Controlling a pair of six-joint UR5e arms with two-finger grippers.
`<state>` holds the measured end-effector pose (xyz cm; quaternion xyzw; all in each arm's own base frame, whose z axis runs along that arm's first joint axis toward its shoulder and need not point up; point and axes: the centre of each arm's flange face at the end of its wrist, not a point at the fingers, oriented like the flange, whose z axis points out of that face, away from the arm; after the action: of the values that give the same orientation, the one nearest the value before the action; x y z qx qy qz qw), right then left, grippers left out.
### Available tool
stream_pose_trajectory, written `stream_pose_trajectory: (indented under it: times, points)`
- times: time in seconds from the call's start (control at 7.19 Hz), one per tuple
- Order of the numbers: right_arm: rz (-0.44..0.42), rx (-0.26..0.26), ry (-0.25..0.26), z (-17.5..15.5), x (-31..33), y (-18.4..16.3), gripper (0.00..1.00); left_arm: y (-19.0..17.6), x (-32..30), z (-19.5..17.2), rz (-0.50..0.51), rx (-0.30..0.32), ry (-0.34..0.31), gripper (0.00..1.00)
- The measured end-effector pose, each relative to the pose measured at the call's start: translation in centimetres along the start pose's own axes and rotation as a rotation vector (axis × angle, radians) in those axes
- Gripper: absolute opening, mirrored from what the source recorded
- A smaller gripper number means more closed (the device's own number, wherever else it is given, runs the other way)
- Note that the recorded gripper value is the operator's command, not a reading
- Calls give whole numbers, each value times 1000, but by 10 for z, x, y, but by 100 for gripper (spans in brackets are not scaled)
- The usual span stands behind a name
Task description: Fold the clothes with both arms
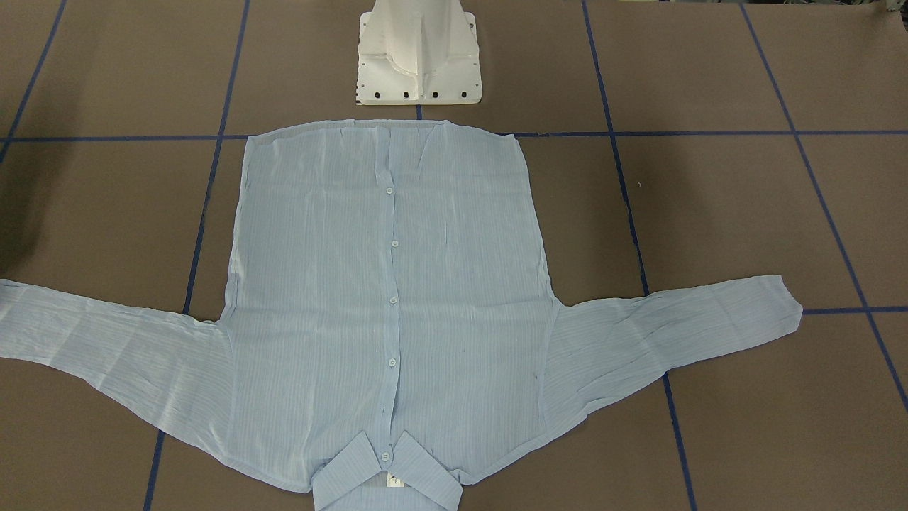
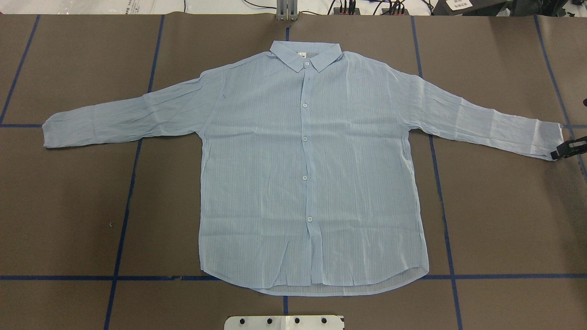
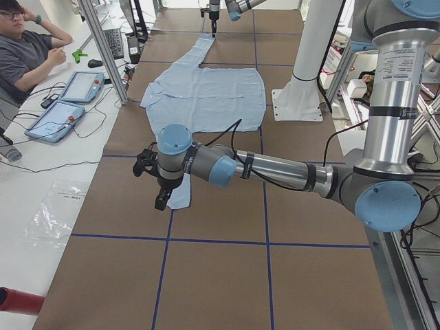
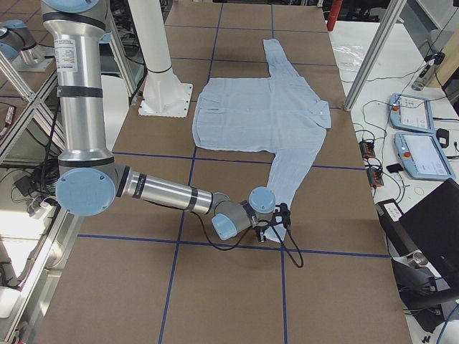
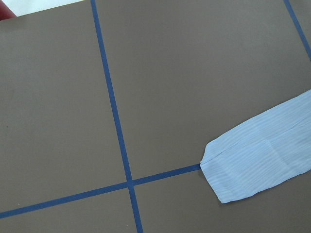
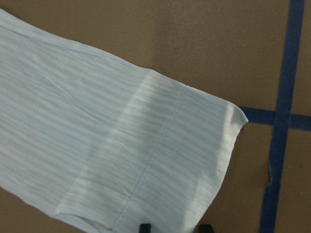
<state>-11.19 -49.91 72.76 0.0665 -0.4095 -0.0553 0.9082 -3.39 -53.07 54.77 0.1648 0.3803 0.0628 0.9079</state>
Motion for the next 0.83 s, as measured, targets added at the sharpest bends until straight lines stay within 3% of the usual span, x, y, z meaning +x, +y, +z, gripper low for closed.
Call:
stream_pose_trajectory:
  times: [0.42,0.83]
  points:
    - [-41,35,-64,-24,-27,-13,0,-1,0,0,0,0,-1,99]
    - [-148,114,-200,-86,-99,-50,0,-1,-2,2,-1,-1,-1,99]
